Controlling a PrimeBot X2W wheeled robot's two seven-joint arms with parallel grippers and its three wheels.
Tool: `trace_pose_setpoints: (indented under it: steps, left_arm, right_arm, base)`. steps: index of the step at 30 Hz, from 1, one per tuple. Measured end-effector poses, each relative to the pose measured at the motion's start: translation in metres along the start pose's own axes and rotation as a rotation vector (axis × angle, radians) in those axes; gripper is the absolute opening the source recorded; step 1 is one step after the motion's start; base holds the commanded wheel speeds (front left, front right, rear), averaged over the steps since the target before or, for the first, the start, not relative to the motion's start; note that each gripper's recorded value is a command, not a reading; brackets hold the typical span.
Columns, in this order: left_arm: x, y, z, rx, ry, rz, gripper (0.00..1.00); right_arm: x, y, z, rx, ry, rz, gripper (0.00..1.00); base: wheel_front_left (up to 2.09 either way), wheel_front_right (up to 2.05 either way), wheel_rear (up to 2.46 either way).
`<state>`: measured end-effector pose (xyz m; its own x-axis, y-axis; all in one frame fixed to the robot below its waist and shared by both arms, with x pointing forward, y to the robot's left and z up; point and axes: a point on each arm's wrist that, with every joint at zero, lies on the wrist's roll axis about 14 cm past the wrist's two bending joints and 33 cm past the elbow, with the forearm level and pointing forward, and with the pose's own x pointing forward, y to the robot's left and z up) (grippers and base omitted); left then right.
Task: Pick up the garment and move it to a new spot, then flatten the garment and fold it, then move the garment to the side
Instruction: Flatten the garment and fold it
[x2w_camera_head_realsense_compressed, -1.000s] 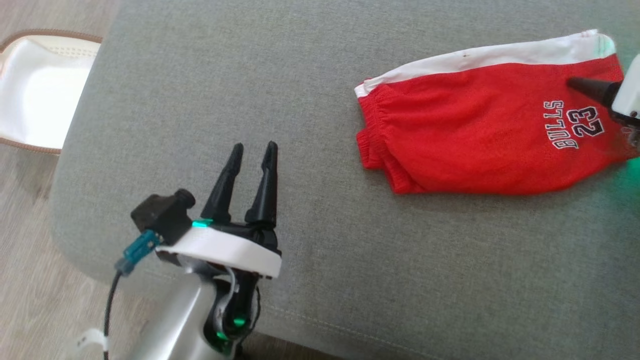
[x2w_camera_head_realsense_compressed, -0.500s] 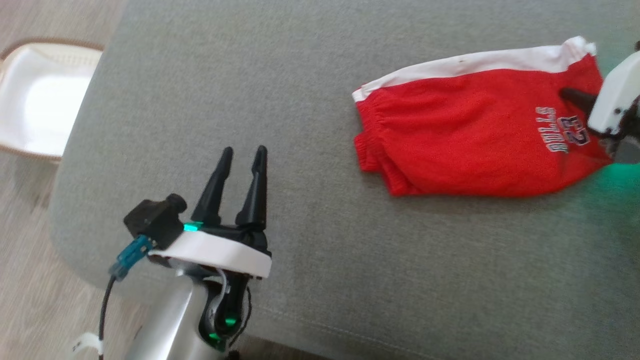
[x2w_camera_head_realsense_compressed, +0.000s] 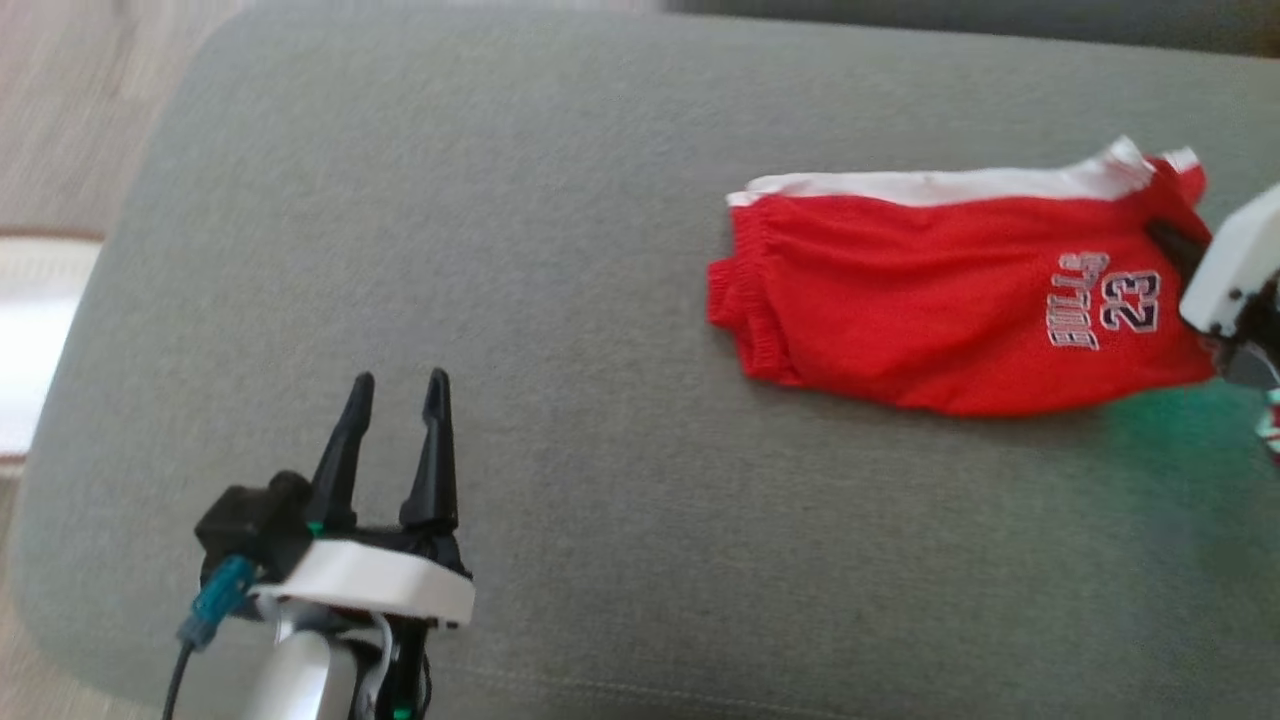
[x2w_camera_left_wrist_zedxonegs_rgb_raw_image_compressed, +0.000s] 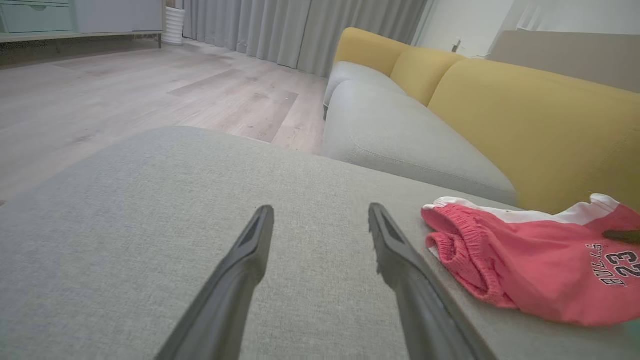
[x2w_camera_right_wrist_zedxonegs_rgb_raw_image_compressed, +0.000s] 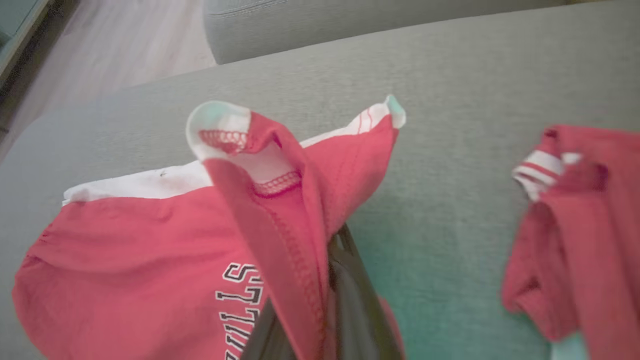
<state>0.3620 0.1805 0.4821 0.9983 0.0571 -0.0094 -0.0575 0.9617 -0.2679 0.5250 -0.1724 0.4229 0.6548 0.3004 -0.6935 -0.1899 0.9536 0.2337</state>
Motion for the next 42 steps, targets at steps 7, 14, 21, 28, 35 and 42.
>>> trace_pose_setpoints:
  steps: [7, 14, 21, 28, 35, 42]
  left_arm:
    - [-0.004, -0.017, -0.003, -0.01, 0.009, -0.056, 1.0]
    - [-0.014, -0.006, -0.002, -0.015, 0.008, -0.016, 1.0]
    - [-0.024, 0.005, 0.0, -0.016, 0.002, 0.02, 1.0]
    - [-0.028, 0.007, -0.002, -0.02, 0.009, 0.032, 1.0]
    - [-0.028, 0.009, -0.008, -0.021, 0.029, 0.041, 1.0]
    - [-0.024, -0.002, -0.008, -0.024, 0.027, 0.004, 1.0]
  right_arm:
    - [-0.022, -0.008, 0.01, 0.023, -0.056, -0.034, 0.0]
    - [-0.008, 0.087, 0.033, 0.122, -0.076, 0.199, 0.0]
    - [0.002, 0.151, 0.024, 0.213, -0.021, 0.312, 0.0]
    - [0.013, 0.179, 0.01, 0.237, 0.007, 0.333, 0.0]
    - [0.02, 0.19, -0.01, 0.265, 0.033, 0.325, 1.0]
    - [0.0, 0.215, 0.003, 0.226, -0.026, 0.409, 1.0]
  base:
    - [0.0, 0.0, 0.0]
    - [0.0, 0.0, 0.0]
    - [0.0, 0.0, 0.0]
    - [0.0, 0.0, 0.0]
    - [0.0, 0.0, 0.0]
    - [0.0, 0.0, 0.0]
